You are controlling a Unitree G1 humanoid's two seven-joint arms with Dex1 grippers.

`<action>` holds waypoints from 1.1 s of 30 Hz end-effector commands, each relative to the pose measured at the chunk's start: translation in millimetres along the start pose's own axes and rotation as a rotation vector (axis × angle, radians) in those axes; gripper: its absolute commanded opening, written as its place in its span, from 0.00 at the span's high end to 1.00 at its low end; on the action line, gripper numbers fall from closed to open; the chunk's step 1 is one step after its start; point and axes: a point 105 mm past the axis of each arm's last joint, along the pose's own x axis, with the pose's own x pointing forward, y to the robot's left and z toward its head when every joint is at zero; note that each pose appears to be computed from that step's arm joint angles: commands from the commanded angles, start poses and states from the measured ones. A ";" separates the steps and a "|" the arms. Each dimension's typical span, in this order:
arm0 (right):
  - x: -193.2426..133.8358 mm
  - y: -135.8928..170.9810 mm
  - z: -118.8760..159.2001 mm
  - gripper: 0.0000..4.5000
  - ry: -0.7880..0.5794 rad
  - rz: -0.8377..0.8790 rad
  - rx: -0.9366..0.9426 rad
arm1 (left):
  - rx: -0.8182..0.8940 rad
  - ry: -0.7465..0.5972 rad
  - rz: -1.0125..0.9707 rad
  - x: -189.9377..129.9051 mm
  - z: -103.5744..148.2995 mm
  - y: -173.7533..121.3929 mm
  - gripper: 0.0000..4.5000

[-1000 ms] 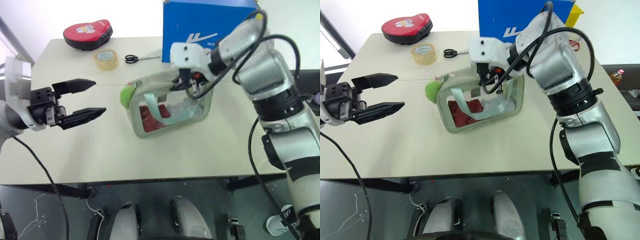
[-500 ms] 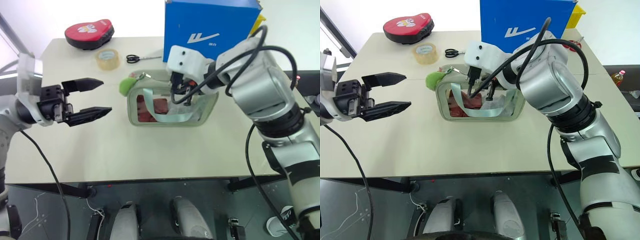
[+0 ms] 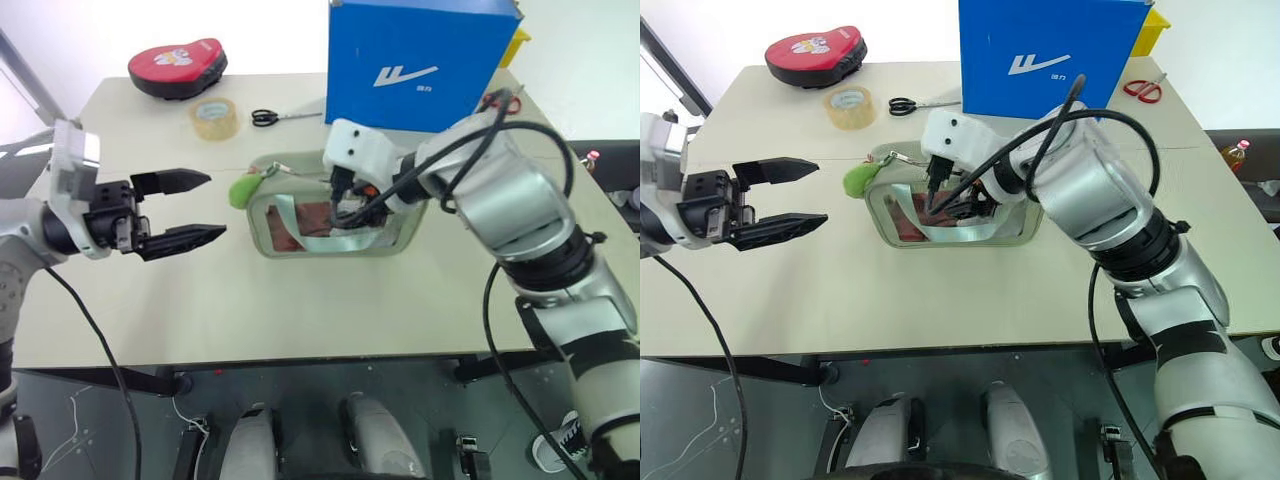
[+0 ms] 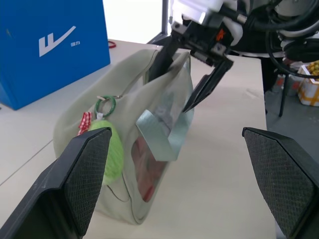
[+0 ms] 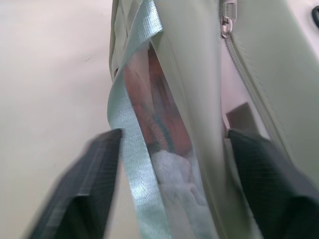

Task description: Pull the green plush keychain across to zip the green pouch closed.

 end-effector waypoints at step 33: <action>-32.4 -30.2 -64.3 0.98 -0.093 -0.007 -0.302 | 0.110 0.054 0.125 10.8 -7.7 37.6 0.00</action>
